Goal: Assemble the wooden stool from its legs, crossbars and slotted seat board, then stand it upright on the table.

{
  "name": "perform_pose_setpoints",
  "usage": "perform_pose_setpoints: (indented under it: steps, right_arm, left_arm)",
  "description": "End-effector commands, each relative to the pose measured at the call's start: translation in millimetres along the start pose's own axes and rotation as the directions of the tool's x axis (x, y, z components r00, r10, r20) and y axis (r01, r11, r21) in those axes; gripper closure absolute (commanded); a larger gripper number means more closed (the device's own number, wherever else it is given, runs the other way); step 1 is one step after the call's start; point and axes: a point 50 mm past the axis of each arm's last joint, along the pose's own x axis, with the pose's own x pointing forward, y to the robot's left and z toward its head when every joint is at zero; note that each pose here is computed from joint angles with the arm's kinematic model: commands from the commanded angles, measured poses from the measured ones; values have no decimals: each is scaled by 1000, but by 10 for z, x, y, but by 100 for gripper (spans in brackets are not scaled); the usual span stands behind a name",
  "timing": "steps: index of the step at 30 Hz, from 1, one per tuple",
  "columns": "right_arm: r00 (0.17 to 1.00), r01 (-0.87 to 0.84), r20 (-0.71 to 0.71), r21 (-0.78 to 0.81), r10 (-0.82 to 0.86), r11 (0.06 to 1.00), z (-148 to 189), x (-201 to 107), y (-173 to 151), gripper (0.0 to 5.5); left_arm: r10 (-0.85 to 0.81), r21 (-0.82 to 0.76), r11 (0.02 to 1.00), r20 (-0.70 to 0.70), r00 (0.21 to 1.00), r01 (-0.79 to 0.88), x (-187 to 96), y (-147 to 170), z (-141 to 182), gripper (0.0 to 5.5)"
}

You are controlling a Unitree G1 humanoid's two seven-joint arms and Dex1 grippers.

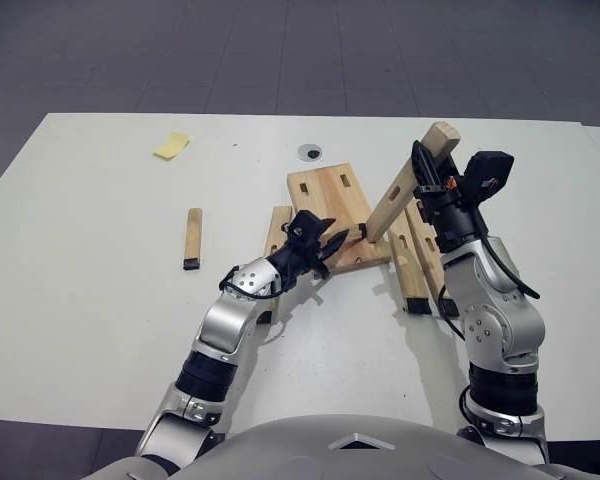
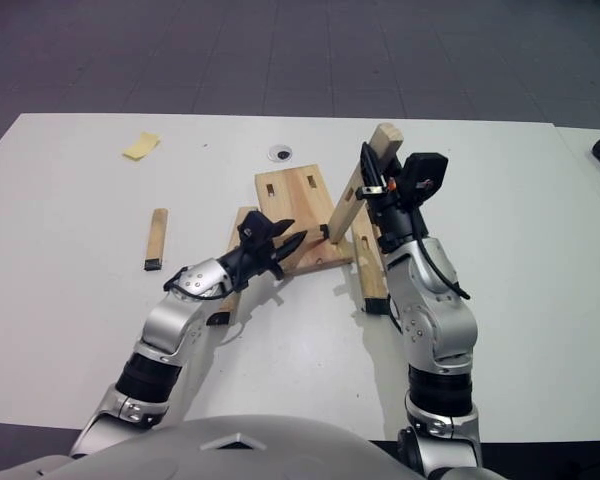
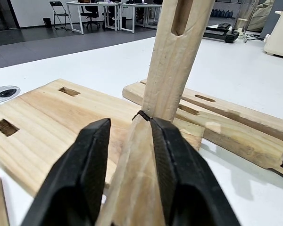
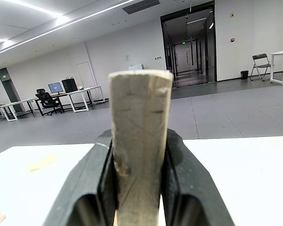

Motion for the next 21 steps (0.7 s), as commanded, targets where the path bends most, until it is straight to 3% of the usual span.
perform_pose_setpoints:
  steps: [1, 13, 17, 21]
  right_arm:
    - [942, 82, -327, -6, -79, 997, -565, -171, -145, 450]
    - [943, 73, -325, -12, -73, 997, -564, -146, -152, 450]
    - [945, 64, -321, -16, -66, 998, -551, -136, -164, 450]
    - [945, 70, -319, -19, -72, 997, -543, -133, -191, 450]
  left_arm:
    - [15, 17, 1000, 18, 1000, -15, -35, 49, 56, 480]
    - [-39, 215, 976, 108, 993, 15, -190, -18, 365, 490]
    - [-99, 312, 949, 177, 979, 40, -377, 9, 696, 490]
    - [-196, 302, 946, 257, 946, 114, -410, -26, 990, 490]
